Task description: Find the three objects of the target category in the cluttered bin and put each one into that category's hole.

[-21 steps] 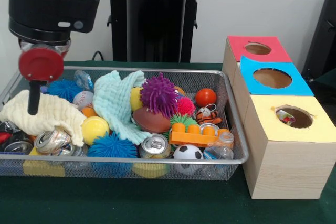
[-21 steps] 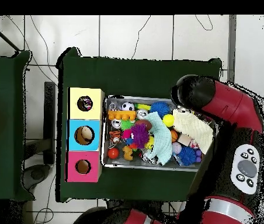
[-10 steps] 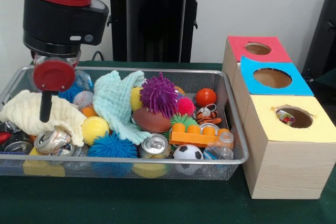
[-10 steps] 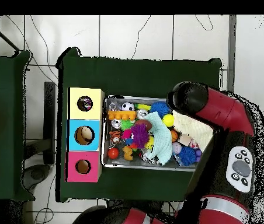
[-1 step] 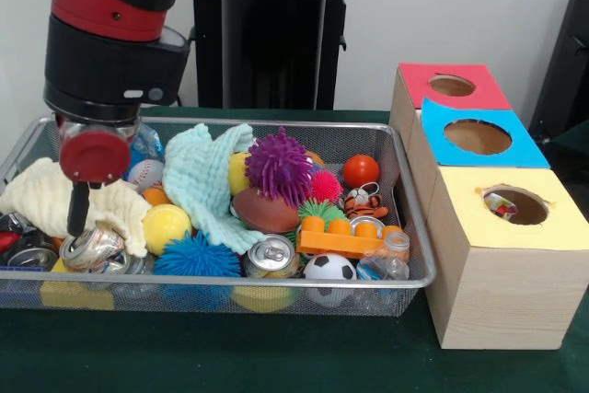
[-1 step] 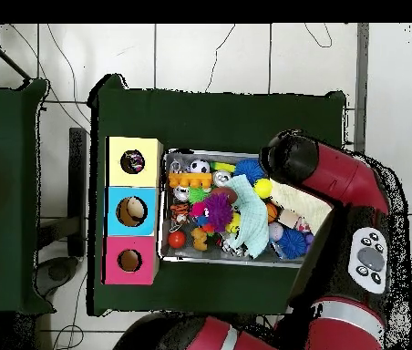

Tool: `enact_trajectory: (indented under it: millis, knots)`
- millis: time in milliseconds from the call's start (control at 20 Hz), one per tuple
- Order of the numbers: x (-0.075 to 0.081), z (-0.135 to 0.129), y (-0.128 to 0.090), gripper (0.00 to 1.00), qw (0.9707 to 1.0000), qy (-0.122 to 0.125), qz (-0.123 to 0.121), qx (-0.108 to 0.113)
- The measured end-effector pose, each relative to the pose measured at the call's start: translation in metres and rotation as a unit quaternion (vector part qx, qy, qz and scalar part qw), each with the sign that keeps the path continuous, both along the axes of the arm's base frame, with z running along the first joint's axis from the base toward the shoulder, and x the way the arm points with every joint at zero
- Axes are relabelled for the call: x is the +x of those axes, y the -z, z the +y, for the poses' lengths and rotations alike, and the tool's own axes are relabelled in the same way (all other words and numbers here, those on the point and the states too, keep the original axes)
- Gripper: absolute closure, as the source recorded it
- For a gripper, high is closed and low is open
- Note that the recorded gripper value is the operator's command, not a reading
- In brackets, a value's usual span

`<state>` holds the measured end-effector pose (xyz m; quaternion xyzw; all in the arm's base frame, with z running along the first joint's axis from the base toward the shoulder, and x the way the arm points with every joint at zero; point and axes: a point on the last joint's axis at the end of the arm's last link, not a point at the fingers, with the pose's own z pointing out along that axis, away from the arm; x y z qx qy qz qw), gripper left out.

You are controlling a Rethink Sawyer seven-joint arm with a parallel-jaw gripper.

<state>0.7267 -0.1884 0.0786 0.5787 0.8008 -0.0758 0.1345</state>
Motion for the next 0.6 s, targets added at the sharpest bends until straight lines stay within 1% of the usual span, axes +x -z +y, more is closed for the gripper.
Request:
enact_trajectory:
  millis: [150, 600]
  knots:
    - [-0.003, -0.004, 0.014, 1.00, 1.0000, 0.001, 0.001, -0.001]
    - [-0.019, -0.003, 0.053, 1.00, 0.9996, 0.003, 0.027, 0.007]
